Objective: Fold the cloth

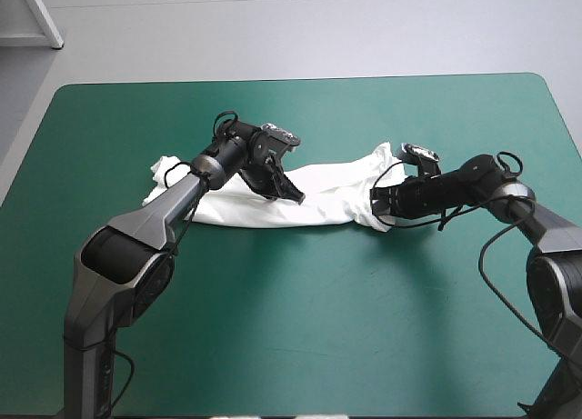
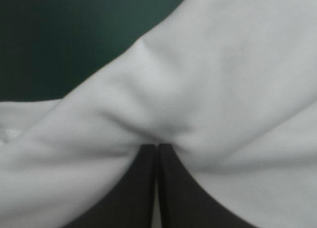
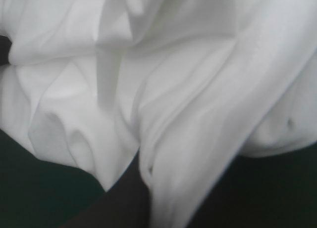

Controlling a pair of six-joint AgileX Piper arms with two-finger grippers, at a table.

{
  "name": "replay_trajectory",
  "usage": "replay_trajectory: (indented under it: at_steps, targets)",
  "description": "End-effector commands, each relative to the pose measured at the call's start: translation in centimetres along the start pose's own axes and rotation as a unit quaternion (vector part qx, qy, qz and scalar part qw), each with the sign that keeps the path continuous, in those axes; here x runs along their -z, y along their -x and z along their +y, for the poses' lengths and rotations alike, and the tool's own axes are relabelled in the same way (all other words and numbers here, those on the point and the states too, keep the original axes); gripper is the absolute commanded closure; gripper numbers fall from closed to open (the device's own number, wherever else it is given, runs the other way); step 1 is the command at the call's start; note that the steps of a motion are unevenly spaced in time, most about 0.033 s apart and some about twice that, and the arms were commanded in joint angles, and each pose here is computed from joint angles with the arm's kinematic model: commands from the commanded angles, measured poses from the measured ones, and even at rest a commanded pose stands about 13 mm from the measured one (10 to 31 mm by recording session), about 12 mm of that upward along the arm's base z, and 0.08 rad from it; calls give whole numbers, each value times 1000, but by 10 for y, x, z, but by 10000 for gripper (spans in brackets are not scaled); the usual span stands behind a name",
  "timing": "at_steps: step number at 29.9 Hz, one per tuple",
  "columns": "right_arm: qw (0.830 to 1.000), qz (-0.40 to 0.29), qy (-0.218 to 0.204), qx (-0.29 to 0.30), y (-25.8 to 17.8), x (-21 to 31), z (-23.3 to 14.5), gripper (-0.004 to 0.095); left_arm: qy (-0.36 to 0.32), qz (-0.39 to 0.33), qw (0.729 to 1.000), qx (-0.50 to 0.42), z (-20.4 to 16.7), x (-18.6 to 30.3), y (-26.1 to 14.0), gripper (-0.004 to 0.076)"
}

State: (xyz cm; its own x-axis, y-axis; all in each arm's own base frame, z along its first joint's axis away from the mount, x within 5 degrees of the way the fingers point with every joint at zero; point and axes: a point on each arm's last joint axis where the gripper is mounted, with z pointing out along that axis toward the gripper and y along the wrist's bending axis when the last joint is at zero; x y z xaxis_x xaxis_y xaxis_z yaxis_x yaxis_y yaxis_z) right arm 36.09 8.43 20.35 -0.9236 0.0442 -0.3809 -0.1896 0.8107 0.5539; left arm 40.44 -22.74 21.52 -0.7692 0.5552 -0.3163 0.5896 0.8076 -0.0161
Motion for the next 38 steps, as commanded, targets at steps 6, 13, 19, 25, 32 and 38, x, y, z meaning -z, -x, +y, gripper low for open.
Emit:
replay_trajectory:
  at_steps: [6,13,19,25,32,38]
  targets:
    - [994,-84,39,57,43,68,58,919,-30,-21,999,11,-14,11,4,705]
    - [985,-103,94,104,67,108,118,919,-32,-3,999,11,-14,6,1,705]
    - [975,-121,121,139,71,123,159,920,-33,-1,999,11,-14,6,1,705]
    - [978,-106,82,163,67,116,162,920,-30,-22,999,10,-14,17,3,705]
    - [977,-99,79,173,64,112,166,920,-8,-93,996,-3,-14,82,11,705]
    - [974,-86,89,190,56,106,179,920,99,-109,989,-33,-1,158,-2,705]
